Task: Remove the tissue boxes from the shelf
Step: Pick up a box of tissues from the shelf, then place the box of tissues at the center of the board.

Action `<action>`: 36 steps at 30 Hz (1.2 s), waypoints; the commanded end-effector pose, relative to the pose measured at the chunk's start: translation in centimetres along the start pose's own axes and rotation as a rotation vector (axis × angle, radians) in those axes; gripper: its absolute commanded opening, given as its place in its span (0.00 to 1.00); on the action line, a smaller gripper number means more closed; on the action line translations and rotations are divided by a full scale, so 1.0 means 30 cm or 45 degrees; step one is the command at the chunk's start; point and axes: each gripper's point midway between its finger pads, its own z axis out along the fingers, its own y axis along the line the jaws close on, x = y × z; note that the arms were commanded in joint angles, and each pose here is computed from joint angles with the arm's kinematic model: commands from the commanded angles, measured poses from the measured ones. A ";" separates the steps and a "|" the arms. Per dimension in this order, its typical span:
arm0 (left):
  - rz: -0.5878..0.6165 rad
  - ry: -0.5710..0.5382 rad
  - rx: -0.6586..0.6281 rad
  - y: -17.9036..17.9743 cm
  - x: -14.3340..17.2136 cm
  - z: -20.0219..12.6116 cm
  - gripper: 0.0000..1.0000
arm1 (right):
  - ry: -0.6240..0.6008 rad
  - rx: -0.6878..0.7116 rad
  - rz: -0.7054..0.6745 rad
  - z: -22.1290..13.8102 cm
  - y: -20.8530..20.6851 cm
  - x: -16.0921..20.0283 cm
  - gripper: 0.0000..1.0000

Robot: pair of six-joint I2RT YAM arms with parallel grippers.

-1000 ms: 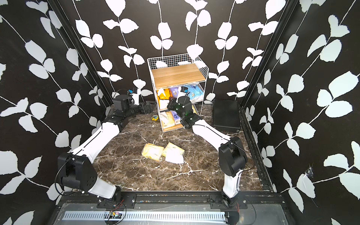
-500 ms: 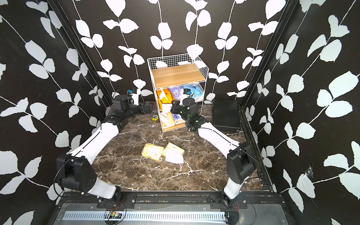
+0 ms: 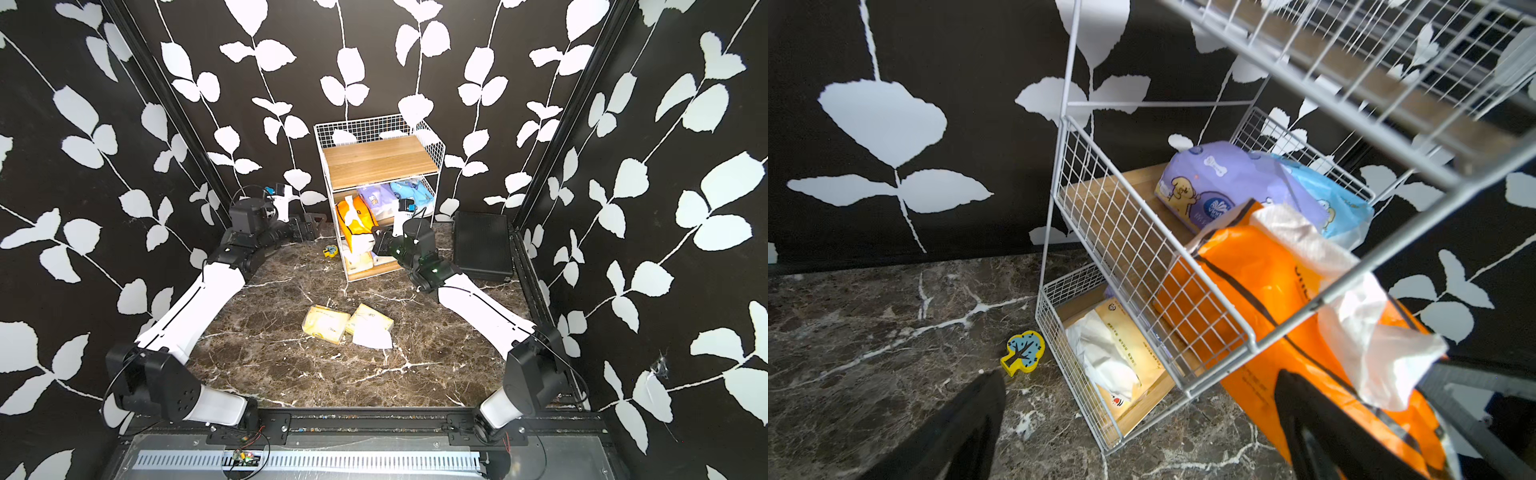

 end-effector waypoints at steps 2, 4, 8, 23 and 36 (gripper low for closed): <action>-0.032 -0.064 -0.027 -0.021 -0.037 -0.099 0.99 | 0.020 -0.060 -0.039 -0.064 0.034 0.006 0.00; -0.039 -0.072 -0.030 -0.027 -0.040 -0.119 0.99 | 0.035 -0.037 -0.049 -0.086 0.024 0.017 0.00; -0.049 -0.077 -0.042 -0.028 -0.032 -0.150 0.99 | 0.041 -0.023 -0.088 -0.135 0.013 0.040 0.00; -0.087 -0.020 -0.126 0.025 0.094 -0.188 0.99 | 0.234 0.065 -0.183 -0.272 -0.064 0.201 0.00; -0.129 -0.004 -0.059 -0.034 0.156 -0.248 0.99 | 0.344 0.427 -0.180 -0.434 -0.351 0.438 0.00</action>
